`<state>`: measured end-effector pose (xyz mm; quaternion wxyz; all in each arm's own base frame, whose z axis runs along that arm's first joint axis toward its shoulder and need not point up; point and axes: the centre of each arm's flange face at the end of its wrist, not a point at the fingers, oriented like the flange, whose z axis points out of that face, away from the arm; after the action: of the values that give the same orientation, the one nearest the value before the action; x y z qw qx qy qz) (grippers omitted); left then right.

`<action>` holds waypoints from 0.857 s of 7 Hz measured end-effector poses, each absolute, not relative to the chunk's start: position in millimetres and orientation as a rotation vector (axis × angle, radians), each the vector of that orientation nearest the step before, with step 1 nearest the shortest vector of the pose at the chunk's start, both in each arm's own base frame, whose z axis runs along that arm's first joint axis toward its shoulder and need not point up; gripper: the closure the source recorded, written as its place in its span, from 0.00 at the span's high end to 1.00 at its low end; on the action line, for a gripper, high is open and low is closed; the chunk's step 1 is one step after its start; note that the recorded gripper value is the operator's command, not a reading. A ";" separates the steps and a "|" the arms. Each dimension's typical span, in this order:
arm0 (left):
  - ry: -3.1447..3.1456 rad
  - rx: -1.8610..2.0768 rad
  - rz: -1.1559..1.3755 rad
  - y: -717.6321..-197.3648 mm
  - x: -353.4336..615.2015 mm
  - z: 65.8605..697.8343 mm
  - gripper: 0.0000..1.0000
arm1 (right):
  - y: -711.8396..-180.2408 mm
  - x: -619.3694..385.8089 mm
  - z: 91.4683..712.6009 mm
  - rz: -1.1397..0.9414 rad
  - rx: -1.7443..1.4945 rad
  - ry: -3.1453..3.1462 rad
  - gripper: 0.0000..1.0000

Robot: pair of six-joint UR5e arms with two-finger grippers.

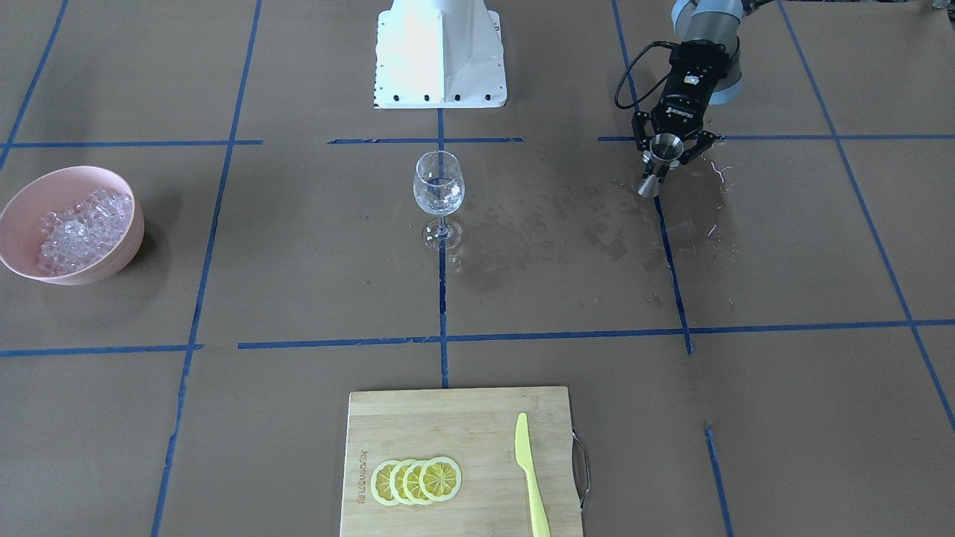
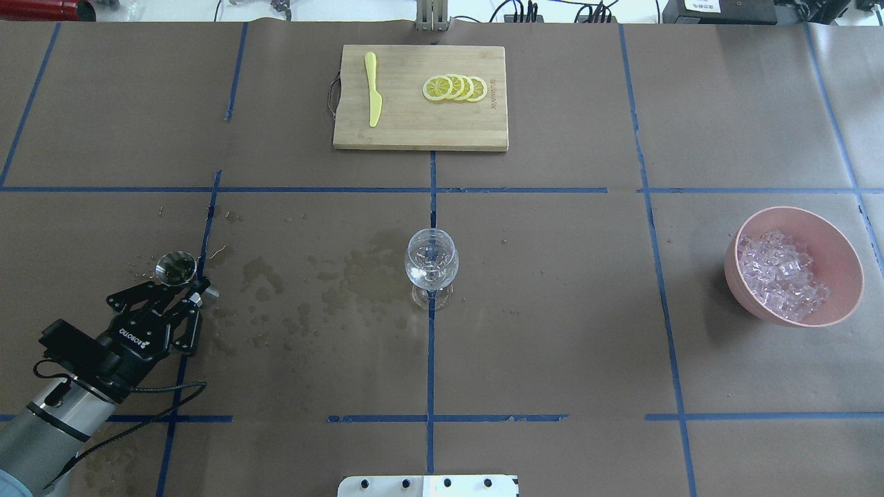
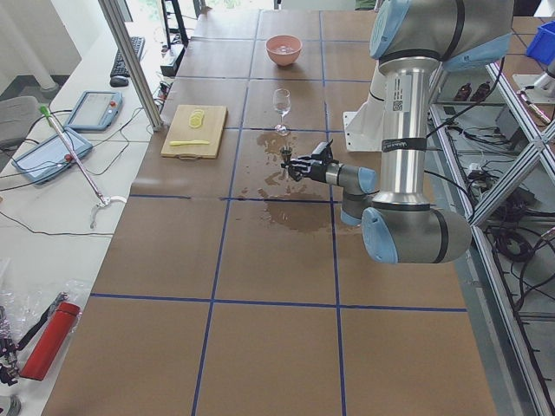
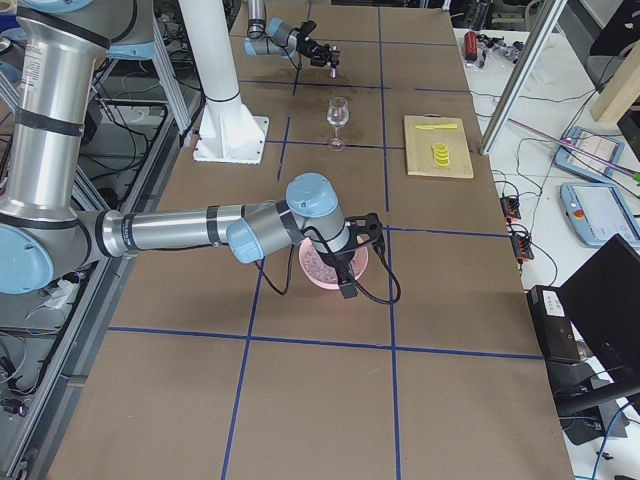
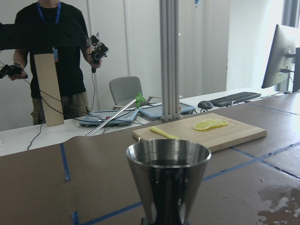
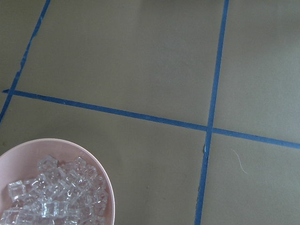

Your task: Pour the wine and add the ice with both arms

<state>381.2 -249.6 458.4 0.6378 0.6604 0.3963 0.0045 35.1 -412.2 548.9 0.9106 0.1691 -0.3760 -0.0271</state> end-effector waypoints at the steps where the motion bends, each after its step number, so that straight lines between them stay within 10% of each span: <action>1: 0.935 1.552 0.152 -255.5 385.4 429.2 0.00 | -412.5 35.2 548.9 -0.055 0.349 -0.775 1.00; 6: 1.110 1.491 0.696 -345.1 390.8 284.1 0.00 | -412.5 35.2 549.0 -0.039 0.342 -0.778 1.00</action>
<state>390.8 -345.1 284.1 0.5467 0.6291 0.4681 0.2937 35.2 -412.5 549.0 0.9109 0.1657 -0.3774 -0.0187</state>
